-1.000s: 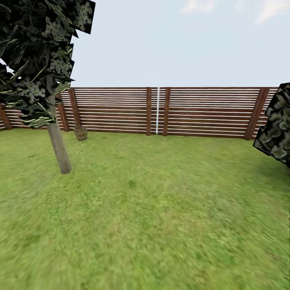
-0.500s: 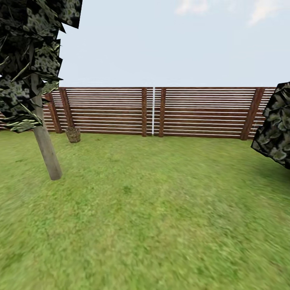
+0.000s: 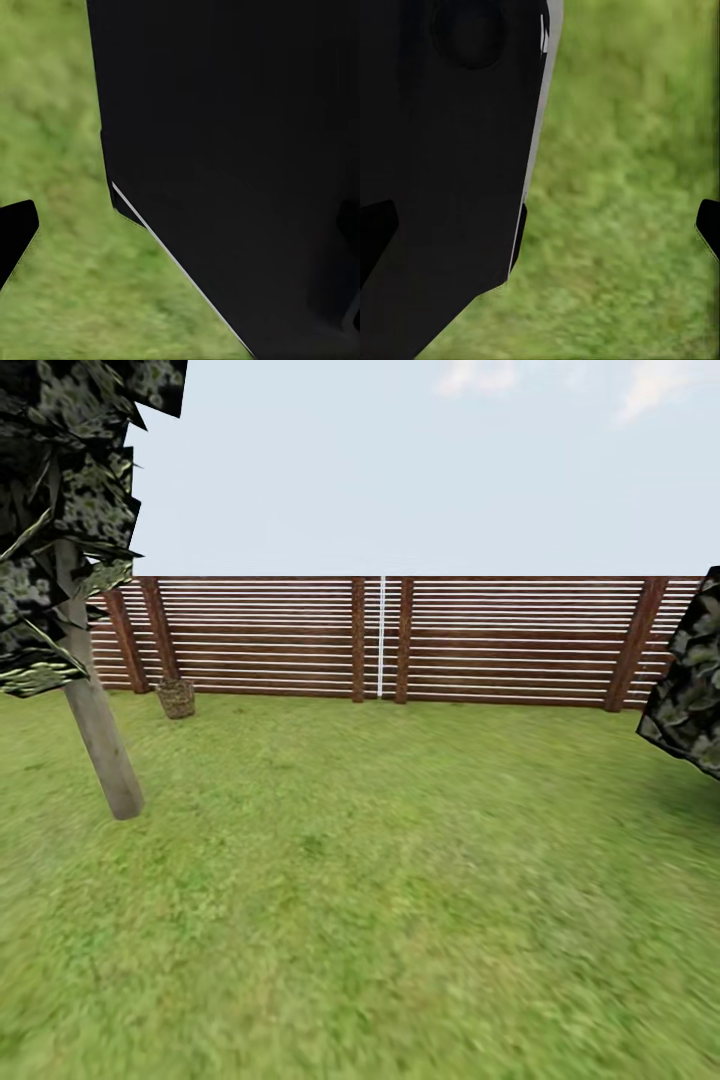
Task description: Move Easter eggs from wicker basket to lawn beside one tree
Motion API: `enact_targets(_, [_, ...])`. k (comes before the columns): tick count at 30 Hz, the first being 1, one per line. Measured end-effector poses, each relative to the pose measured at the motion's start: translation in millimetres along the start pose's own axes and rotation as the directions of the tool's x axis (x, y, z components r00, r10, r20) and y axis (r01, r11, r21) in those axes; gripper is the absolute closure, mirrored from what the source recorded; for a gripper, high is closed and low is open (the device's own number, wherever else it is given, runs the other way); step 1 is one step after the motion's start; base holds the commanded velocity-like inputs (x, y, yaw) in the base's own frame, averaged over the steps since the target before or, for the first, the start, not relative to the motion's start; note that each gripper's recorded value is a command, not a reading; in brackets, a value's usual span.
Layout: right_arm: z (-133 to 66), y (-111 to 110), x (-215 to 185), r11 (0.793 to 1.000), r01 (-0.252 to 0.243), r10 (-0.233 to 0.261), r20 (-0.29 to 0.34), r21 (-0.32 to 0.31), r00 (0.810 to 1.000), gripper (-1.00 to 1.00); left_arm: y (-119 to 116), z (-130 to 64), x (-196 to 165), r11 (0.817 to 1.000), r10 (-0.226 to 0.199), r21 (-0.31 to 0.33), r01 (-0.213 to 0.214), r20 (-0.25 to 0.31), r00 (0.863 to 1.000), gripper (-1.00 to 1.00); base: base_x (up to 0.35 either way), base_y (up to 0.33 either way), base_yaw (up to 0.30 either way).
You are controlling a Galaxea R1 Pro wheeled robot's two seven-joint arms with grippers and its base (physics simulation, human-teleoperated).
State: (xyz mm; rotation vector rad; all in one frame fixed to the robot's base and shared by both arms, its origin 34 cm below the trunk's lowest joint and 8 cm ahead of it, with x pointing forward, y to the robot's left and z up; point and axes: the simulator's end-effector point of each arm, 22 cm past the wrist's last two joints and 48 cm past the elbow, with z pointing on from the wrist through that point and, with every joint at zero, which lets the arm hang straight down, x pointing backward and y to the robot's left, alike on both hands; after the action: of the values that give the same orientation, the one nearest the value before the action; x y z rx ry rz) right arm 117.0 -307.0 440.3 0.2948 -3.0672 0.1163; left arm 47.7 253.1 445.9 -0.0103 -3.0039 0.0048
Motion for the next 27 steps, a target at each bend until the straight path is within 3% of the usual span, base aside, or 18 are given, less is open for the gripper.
enact_targets(27, [0.0, -0.1, 0.0, 1.0, -0.003, 0.003, 0.0, 0.001, 1.0, -1.0, 0.0, 0.0, 0.0, 1.0, 0.0, 0.0, 0.0, 0.0, 1.0, -1.0, 0.326, -0.056, 0.0])
